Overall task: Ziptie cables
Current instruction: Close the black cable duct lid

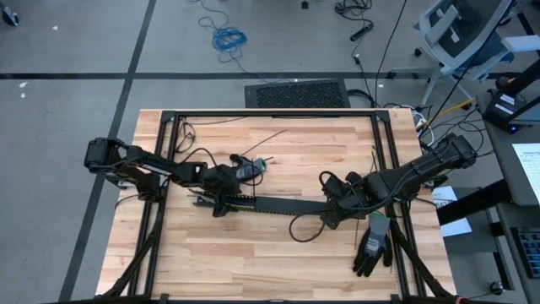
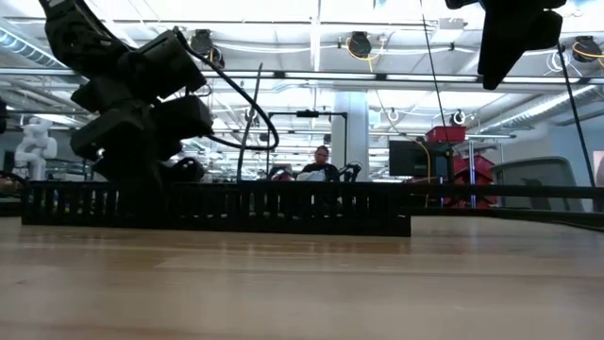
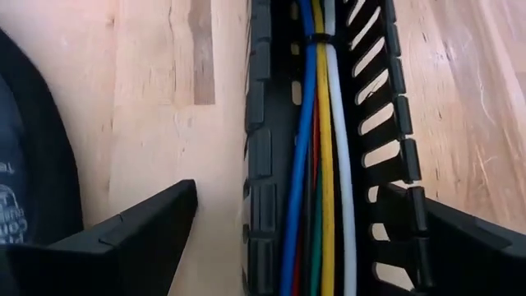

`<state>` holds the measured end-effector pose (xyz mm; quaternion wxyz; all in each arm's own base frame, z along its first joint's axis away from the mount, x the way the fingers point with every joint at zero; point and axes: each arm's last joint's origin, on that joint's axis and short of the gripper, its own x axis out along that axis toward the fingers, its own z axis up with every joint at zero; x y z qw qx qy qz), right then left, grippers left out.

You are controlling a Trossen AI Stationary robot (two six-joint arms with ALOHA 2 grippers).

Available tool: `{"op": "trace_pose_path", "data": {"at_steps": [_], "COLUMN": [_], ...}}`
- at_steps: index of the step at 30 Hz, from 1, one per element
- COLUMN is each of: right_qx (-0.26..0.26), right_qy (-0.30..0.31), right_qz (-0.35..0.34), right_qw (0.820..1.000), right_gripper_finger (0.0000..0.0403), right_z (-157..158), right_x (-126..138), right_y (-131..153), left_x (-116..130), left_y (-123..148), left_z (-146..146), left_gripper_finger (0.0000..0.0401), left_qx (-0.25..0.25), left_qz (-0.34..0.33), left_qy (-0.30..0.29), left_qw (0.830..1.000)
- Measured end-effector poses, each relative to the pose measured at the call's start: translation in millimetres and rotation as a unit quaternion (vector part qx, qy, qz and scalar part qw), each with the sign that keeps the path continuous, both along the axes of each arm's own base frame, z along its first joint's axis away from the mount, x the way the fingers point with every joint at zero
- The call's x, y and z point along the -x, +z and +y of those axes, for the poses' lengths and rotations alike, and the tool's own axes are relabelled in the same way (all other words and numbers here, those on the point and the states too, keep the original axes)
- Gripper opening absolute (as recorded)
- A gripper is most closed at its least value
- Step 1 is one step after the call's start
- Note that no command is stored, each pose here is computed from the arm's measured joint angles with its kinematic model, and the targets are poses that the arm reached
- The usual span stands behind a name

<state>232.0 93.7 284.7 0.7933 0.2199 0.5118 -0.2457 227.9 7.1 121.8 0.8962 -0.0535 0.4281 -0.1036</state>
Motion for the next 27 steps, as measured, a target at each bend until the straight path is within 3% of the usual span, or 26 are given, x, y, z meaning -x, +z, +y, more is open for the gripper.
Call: {"op": "trace_pose_path", "data": {"at_steps": [10, 15, 20, 27], "right_qx": [0.004, 0.005, 0.006, 0.008], "right_qy": [0.001, 0.003, 0.004, 0.01], "right_qz": [-0.001, -0.001, 0.0, 0.0], "right_qw": [1.0, 1.0, 1.0, 1.0], "right_gripper_finger": [0.0185, 0.0185, 0.0185, 0.0185], "right_z": [-0.2, -0.2, -0.2, -0.2], "right_x": [-0.1, 0.0, 0.0, -0.2], "right_y": [0.1, 0.1, 0.1, 0.1], "left_x": [-4.7, -6.2, -9.9, -18.2], "left_y": [3.3, -4.9, -10.1, -3.3], "left_z": [1.3, 2.6, 1.0, -4.2], "left_gripper_finger": [0.0377, 0.0377, 0.0377, 0.0376], "left_qx": [-0.024, -0.092, -0.082, -0.079], "left_qz": [-0.031, -0.028, -0.031, -0.088], "left_qy": [0.007, -0.035, -0.035, -0.042], "left_qw": [0.999, 0.995, 0.996, 0.992]}}
